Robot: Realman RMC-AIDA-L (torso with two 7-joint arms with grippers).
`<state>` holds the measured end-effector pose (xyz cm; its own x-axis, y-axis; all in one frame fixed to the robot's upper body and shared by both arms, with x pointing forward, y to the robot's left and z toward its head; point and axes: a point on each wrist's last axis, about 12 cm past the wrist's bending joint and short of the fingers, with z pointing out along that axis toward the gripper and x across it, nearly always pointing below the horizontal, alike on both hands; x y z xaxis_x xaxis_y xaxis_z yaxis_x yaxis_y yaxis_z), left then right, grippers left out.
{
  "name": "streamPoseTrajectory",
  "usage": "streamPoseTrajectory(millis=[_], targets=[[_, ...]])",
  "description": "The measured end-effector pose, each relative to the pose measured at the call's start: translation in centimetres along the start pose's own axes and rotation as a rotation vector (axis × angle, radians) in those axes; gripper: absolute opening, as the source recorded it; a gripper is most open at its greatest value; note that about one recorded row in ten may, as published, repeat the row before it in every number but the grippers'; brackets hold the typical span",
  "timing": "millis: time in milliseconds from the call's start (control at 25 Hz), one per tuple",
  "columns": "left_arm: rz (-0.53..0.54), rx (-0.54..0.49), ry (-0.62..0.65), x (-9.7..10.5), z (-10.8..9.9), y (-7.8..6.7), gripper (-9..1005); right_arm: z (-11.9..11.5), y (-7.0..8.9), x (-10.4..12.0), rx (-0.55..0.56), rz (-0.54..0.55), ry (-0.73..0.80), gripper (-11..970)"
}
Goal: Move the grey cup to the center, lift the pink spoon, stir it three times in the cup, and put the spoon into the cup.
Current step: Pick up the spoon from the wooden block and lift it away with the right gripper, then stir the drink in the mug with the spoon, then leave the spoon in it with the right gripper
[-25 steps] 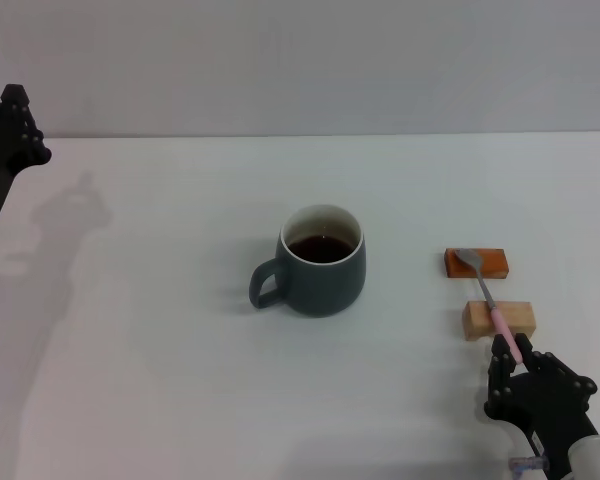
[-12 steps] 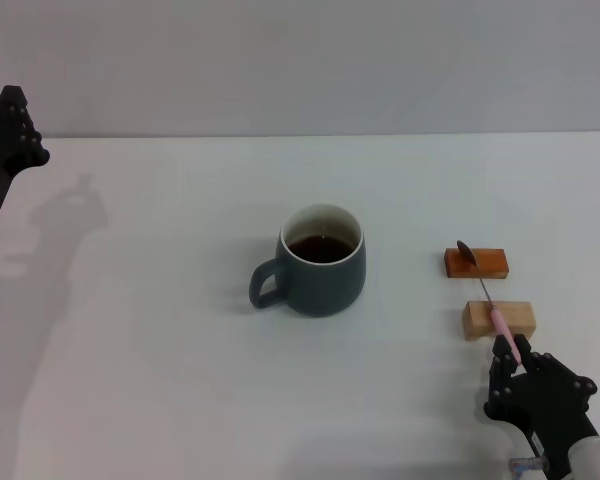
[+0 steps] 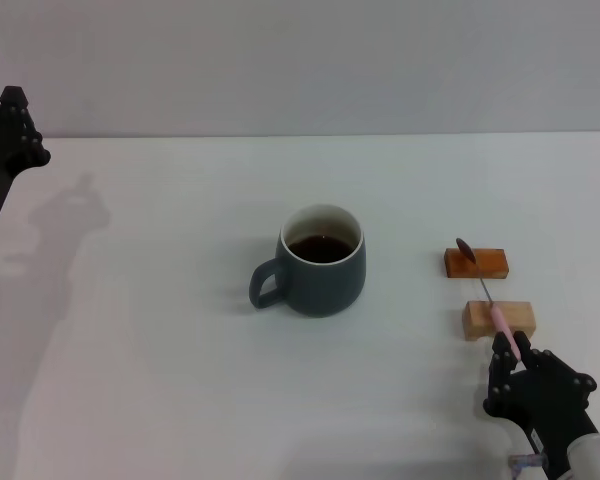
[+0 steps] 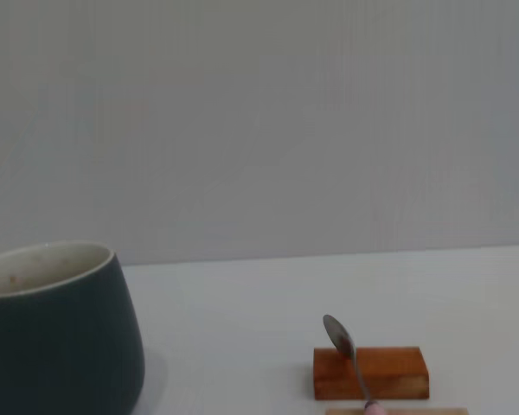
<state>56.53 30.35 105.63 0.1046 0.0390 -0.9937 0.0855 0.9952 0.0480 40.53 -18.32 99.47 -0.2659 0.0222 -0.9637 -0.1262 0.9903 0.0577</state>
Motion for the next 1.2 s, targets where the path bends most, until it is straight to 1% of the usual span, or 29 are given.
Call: streamPoseTrajectory(millis=[320, 400, 440, 480, 520, 560, 640, 680, 720, 760, 800, 840, 880, 920, 1000, 1080, 1120, 1160, 1200], targets=[[0.000, 0.002, -0.001, 0.0, 0.1, -0.1, -2, 0.2, 0.3, -0.8, 0.002, -0.045, -0.025, 122], [0.000, 0.002, -0.002, -0.1, 0.1, -0.1, -2, 0.4, 0.2, -1.5, 0.001, -0.061, -0.042, 122], [0.000, 0.002, -0.002, -0.1, 0.2, -0.1, -2, 0.4, 0.2, -1.5, 0.001, -0.061, -0.042, 122], [0.000, 0.002, -0.002, -0.1, 0.2, -0.1, -2, 0.5, 0.1, -2.2, 0.001, -0.078, -0.056, 122], [0.000, 0.002, -0.002, -0.1, 0.2, -0.1, -2, 0.5, 0.1, -2.2, 0.001, -0.078, -0.056, 122], [0.000, 0.002, -0.002, -0.1, 0.2, -0.1, -2, 0.5, -0.1, -3.1, 0.007, -0.103, -0.076, 122], [0.000, 0.002, -0.002, -0.1, 0.2, -0.1, -2, 0.8, -0.3, -4.4, 0.010, -0.122, -0.088, 122], [0.000, 0.003, -0.002, -0.1, 0.2, -0.1, -2, 0.9, -0.4, -4.9, 0.006, -0.124, -0.086, 122], [0.000, 0.003, -0.002, -0.1, 0.2, -0.1, -2, 0.9, -0.4, -4.9, 0.006, -0.124, -0.086, 122], [0.000, 0.003, -0.002, -0.1, 0.2, -0.1, -2, 1.4, -0.6, -6.1, -0.015, -0.128, -0.077, 122], [0.000, 0.003, -0.003, -0.1, 0.3, -0.1, -2, 1.7, -0.6, -6.7, -0.028, -0.130, -0.076, 122], [0.000, 0.003, -0.003, -0.1, 0.3, -0.1, -2, 1.7, -0.6, -6.7, -0.028, -0.130, -0.076, 122], [-0.001, 0.001, -0.006, -0.2, 0.4, -0.1, -2, 2.1, -0.5, -7.7, -0.057, -0.142, -0.069, 122], [-0.001, 0.001, -0.006, -0.2, 0.4, -0.1, -2, 2.1, -0.5, -7.7, -0.057, -0.142, -0.069, 122], [-0.002, 0.001, -0.007, -0.2, 0.4, -0.1, -2, 2.9, -0.3, -9.1, -0.105, -0.161, -0.053, 122], [-0.004, -0.001, -0.009, -0.3, 0.4, -0.1, -2, 3.4, -0.1, -9.9, -0.148, -0.168, -0.041, 122], [-0.004, -0.001, -0.009, -0.3, 0.4, -0.1, -2, 3.4, -0.1, -9.9, -0.148, -0.168, -0.041, 122], [-0.005, -0.002, -0.009, -0.3, 0.4, -0.1, -2, 3.9, 0.0, -10.8, -0.191, -0.180, -0.036, 122], [-0.005, -0.002, -0.009, -0.3, 0.4, -0.1, -2, 4.0, 0.1, -11.3, -0.209, -0.188, -0.039, 121]])
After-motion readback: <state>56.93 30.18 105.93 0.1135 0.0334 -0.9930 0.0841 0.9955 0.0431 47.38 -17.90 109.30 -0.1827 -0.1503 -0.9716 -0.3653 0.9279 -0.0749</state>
